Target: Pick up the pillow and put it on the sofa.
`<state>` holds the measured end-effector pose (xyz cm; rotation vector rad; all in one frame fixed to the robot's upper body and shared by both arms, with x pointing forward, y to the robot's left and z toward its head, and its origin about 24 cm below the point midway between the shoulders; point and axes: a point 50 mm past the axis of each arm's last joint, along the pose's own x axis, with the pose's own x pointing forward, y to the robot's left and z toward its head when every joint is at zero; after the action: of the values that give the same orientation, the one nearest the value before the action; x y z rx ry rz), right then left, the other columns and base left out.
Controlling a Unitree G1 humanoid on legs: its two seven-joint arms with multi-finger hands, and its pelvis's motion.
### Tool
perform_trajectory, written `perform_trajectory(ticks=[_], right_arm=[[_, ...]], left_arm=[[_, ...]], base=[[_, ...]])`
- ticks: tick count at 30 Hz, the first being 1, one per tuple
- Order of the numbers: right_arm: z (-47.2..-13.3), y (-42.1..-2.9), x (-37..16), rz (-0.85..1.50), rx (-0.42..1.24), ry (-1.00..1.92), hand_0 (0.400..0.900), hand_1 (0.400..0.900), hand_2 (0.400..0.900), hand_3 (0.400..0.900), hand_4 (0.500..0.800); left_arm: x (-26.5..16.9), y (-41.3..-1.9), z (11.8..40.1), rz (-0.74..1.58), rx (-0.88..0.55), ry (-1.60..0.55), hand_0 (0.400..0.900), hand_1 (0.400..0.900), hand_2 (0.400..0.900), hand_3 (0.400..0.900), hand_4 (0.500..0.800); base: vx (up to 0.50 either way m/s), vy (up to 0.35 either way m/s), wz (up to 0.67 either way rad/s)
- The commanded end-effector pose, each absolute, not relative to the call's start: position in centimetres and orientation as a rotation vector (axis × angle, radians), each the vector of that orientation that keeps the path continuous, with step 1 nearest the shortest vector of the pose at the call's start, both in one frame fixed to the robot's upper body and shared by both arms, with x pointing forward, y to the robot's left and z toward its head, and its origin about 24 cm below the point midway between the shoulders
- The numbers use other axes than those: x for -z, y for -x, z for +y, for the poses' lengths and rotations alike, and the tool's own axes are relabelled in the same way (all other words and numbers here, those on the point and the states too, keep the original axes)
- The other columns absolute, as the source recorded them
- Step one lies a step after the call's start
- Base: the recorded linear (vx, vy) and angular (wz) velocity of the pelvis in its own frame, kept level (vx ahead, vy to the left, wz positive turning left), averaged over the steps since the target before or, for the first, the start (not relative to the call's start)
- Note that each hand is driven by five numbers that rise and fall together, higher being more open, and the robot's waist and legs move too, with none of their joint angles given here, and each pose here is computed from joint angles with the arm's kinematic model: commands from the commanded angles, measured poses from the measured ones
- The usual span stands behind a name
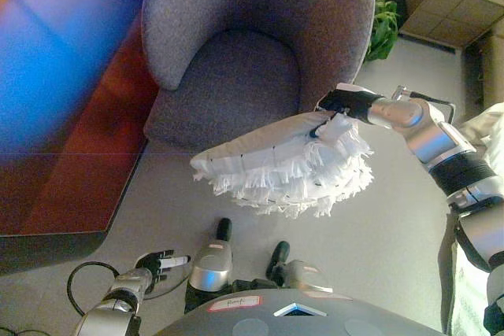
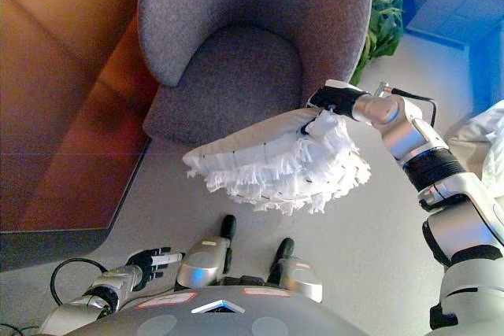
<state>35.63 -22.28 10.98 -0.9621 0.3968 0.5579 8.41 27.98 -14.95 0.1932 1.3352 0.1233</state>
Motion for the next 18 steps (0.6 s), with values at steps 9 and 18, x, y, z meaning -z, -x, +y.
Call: perform_trajectory(ticks=[9,18], right_arm=[[-24.5,-39.1,-24.2,0.081,-0.254,0.808,0.4,0.4,0.4,0.4,0.5],[-28.9,-38.6,-25.6,0.159,-0.142,0.767,0.4,0.4,0.4,0.4,0.5]], left_arm=[[14.6,-5.4,30.4,1.486,-0.112,-0.318,0.9,0.9,0.9,0.9,0.8],[14.5,-5.3,30.7,1.484,-0.114,-0.36,0.9,0.9,0.9,0.9,0.8]], base=[[0.213,0.135,0.4],[0.4,-0.328,0.68]])
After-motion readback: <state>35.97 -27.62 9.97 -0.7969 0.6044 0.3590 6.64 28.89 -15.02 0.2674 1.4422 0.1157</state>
